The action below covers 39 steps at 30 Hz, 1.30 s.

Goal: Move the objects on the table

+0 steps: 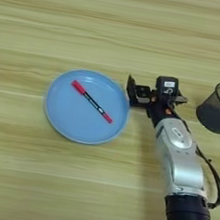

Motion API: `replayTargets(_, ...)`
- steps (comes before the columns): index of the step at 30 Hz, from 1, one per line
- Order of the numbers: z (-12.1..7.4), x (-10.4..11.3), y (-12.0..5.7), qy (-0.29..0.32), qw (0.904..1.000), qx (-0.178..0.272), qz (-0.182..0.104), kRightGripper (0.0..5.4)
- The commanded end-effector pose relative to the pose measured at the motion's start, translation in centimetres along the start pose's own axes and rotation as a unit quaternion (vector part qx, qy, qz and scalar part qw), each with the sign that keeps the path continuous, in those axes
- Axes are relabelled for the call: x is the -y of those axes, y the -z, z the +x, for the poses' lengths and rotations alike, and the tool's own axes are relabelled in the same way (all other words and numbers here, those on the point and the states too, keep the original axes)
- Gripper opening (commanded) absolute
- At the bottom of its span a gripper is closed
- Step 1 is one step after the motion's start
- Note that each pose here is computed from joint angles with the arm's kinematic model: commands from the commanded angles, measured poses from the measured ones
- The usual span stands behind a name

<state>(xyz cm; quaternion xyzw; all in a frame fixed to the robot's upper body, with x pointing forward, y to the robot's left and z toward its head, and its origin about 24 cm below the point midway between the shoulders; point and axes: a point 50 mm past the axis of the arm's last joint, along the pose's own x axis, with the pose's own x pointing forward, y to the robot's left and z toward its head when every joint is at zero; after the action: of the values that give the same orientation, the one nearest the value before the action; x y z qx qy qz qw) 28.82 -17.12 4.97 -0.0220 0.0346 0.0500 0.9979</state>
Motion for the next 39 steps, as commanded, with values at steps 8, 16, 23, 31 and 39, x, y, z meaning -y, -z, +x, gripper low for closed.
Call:
replayTargets(8, -1.7, -2.6, -4.7, -0.106, 0.9903, 0.085, -0.029, 5.37)
replayTargets(16, -2.0, -4.6, -4.5, -0.181, 0.9806, 0.059, -0.047, 5.37)
replayTargets(23, -1.4, -5.5, -3.6, -0.205, 0.9765, 0.034, -0.055, 5.37)
replayTargets(31, -0.9, -6.3, -2.6, -0.235, 0.9706, 0.006, -0.053, 5.37)
replayTargets(39, -0.8, -7.5, -1.3, -0.271, 0.9613, -0.03, -0.037, 5.37)
